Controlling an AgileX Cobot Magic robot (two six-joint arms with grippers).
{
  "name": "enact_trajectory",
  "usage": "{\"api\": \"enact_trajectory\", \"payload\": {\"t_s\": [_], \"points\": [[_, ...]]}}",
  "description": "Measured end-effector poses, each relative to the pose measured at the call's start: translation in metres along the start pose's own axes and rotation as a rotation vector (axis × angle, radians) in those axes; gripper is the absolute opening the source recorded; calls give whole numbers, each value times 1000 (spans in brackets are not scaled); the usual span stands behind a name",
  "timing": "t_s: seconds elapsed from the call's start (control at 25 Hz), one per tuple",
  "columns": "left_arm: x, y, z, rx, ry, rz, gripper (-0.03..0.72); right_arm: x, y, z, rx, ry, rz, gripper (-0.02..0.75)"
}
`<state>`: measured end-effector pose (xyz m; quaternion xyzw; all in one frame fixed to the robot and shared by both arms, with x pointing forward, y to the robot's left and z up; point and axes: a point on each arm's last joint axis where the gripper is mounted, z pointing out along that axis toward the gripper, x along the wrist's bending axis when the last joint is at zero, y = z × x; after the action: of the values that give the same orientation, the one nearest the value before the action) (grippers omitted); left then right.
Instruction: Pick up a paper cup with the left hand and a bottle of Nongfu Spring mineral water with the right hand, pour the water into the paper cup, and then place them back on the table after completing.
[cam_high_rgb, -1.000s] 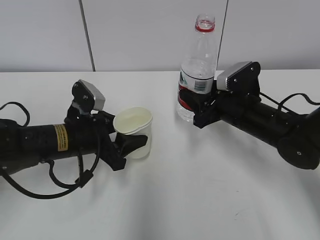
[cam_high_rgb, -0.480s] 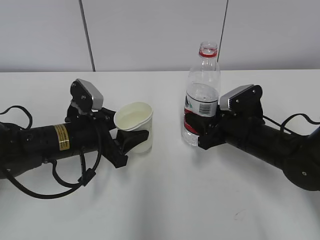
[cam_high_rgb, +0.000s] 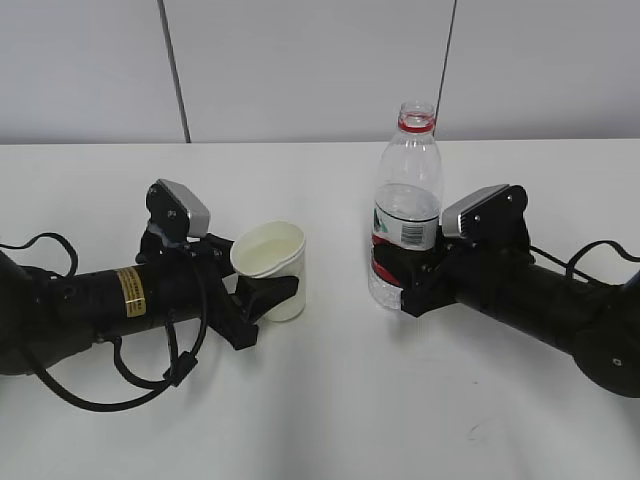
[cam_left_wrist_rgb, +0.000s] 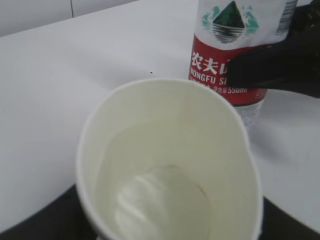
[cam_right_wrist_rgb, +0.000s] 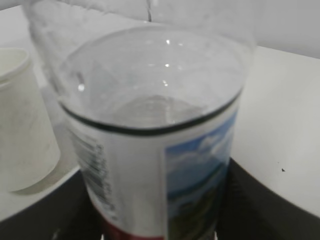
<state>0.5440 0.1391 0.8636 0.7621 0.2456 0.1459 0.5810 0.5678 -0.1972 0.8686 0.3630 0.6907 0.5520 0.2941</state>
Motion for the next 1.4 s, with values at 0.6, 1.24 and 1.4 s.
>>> {"api": "enact_trajectory", "payload": {"t_s": [0.6, 1.24, 1.4], "points": [[3, -6, 1, 50, 16, -2, 433, 0, -5, 1, 4, 3, 2, 442], [-9, -6, -25, 135, 74, -34, 618, 8, -13, -36, 62, -79, 9, 631], [-12, -2, -36, 185, 114, -32, 610, 8, -13, -54, 85, -157, 15, 629]]}}
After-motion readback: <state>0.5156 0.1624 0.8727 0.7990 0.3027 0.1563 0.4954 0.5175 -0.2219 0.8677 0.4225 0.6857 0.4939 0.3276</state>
